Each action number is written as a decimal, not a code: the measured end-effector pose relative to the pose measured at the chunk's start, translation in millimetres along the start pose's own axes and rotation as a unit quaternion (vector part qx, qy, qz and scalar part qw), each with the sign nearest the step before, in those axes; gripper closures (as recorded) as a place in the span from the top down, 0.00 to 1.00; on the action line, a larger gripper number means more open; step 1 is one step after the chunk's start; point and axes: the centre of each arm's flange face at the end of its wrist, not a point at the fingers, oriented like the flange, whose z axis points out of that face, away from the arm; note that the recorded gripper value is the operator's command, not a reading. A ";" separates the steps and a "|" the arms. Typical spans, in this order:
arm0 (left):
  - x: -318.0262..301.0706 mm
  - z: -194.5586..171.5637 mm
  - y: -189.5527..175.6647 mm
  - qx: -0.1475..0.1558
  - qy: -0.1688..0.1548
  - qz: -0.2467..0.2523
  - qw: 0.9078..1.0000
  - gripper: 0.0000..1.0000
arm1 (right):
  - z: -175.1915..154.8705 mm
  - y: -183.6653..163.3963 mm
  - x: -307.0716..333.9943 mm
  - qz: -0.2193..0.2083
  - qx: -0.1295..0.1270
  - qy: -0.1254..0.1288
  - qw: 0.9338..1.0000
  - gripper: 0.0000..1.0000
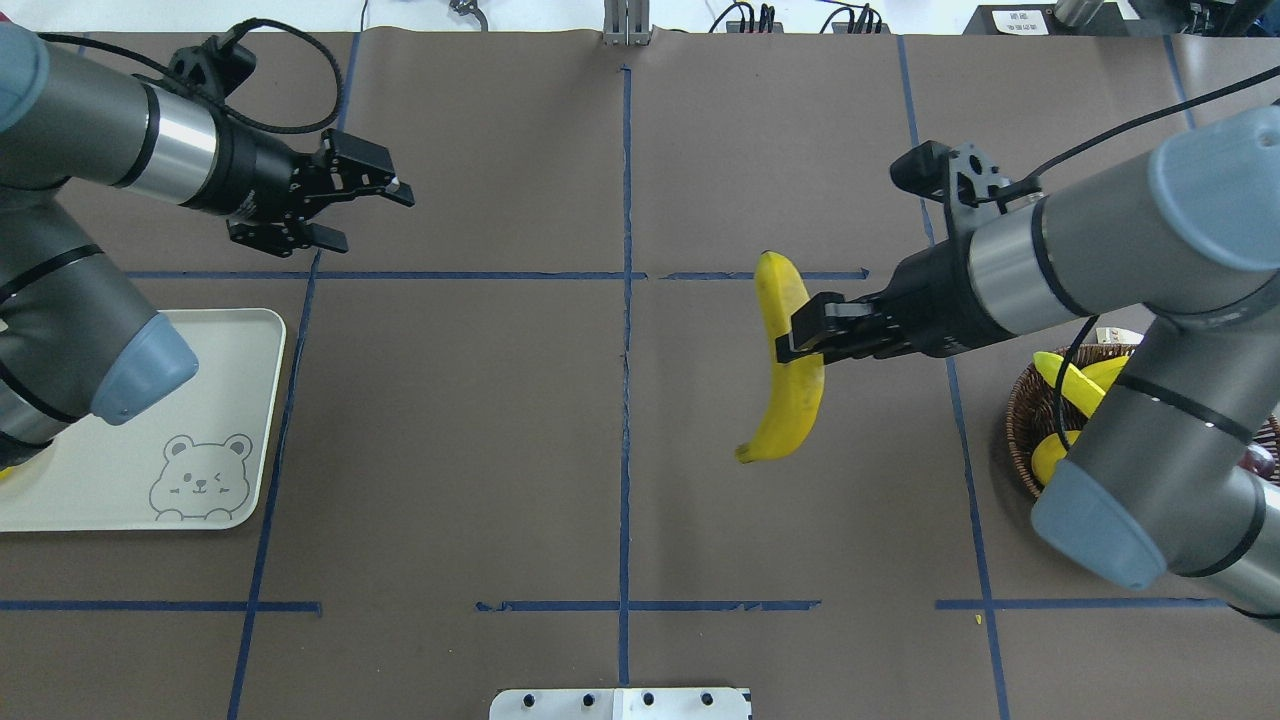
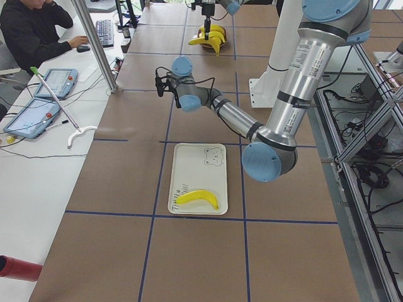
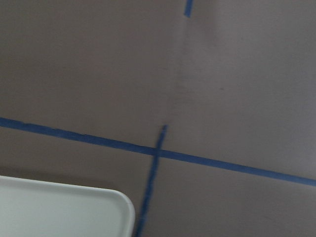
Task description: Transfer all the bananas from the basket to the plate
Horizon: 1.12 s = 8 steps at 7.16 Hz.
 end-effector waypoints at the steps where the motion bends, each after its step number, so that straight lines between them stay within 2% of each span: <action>1: 23.1 2.9 18.0 -0.016 0.036 -0.006 0.999 0.98 | 12.8 11.7 -23.6 -0.007 0.006 -0.020 1.000 0.01; 2: 43.2 8.1 39.8 -0.037 0.068 -0.002 0.997 0.98 | 20.7 21.9 -43.5 -0.014 0.010 -0.045 0.999 0.01; 4: 75.0 20.9 78.4 -0.074 0.102 0.016 0.992 0.98 | 28.1 34.7 -70.6 -0.019 0.014 -0.078 0.997 0.01; 6: 94.7 28.4 109.3 -0.105 0.127 0.036 0.986 0.97 | 31.3 40.8 -81.1 -0.023 0.024 -0.093 0.995 0.01; 8: 106.3 36.8 133.3 -0.127 0.138 0.043 0.981 0.96 | 30.8 42.1 -83.4 -0.022 0.027 -0.101 0.994 0.01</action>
